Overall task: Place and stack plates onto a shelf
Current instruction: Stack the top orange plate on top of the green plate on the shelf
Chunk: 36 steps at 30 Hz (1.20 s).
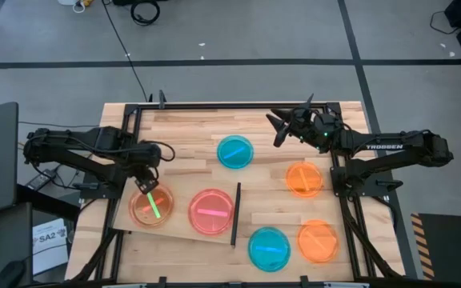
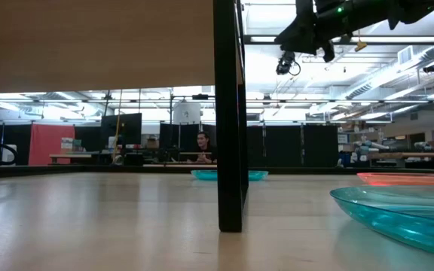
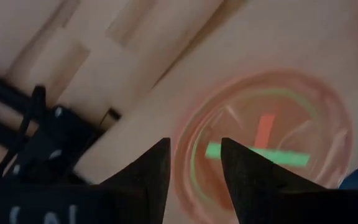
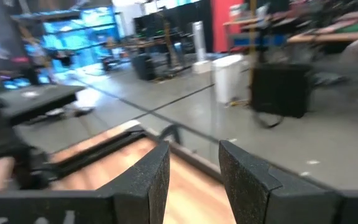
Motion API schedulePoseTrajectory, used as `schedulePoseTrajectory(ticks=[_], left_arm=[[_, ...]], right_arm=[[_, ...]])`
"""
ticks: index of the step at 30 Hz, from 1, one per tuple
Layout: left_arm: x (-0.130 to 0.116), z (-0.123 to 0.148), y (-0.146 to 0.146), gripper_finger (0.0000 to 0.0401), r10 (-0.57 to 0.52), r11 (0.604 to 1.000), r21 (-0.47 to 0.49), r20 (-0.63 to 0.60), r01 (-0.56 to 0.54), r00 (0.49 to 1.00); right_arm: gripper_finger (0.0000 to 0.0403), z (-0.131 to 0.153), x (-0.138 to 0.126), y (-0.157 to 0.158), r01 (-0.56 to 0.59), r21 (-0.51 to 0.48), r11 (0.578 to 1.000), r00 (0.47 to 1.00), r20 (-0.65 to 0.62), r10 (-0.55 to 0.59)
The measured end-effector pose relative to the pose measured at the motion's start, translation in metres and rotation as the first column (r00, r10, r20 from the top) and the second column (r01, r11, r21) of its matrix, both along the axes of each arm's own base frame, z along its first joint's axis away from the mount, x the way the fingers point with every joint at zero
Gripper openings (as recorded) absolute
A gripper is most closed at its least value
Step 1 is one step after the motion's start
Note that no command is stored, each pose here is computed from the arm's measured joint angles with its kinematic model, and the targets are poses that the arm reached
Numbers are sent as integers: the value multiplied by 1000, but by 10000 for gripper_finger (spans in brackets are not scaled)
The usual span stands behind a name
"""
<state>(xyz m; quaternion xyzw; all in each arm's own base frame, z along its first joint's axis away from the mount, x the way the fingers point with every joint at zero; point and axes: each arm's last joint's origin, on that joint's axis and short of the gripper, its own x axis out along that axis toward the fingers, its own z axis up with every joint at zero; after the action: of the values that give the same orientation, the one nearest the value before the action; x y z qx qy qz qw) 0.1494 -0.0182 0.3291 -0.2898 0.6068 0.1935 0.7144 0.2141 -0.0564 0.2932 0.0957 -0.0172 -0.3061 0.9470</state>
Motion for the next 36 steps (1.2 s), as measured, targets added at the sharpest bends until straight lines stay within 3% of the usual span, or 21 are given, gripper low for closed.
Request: schedulePoseTrajectory(ticks=[11,17,20,24,26,30,36], left_arm=[[19,6,-1,149,7,1000,11,209,-10,978],[25,8,0,149,22,997,67,276,-42,961],[25,9,1,149,28,994,95,283,-57,959],[25,9,2,149,30,993,101,283,-60,959],[25,9,1,149,29,993,101,283,-60,959],[25,9,1,149,29,993,101,283,-60,959],[25,9,2,149,30,993,101,283,-60,959]], right_arm=[[145,-22,-1,4,-157,121,980,965,-192,178],[144,-38,-8,-3,-206,301,931,919,-269,290],[144,-42,-14,-13,-225,342,913,894,-300,333],[144,-44,-24,-26,-268,443,855,837,-333,435],[144,-41,-32,-31,-236,504,831,807,-375,457],[144,-35,-46,-38,-170,511,843,733,-506,454],[144,-39,-53,-40,-247,514,821,639,-551,537]])
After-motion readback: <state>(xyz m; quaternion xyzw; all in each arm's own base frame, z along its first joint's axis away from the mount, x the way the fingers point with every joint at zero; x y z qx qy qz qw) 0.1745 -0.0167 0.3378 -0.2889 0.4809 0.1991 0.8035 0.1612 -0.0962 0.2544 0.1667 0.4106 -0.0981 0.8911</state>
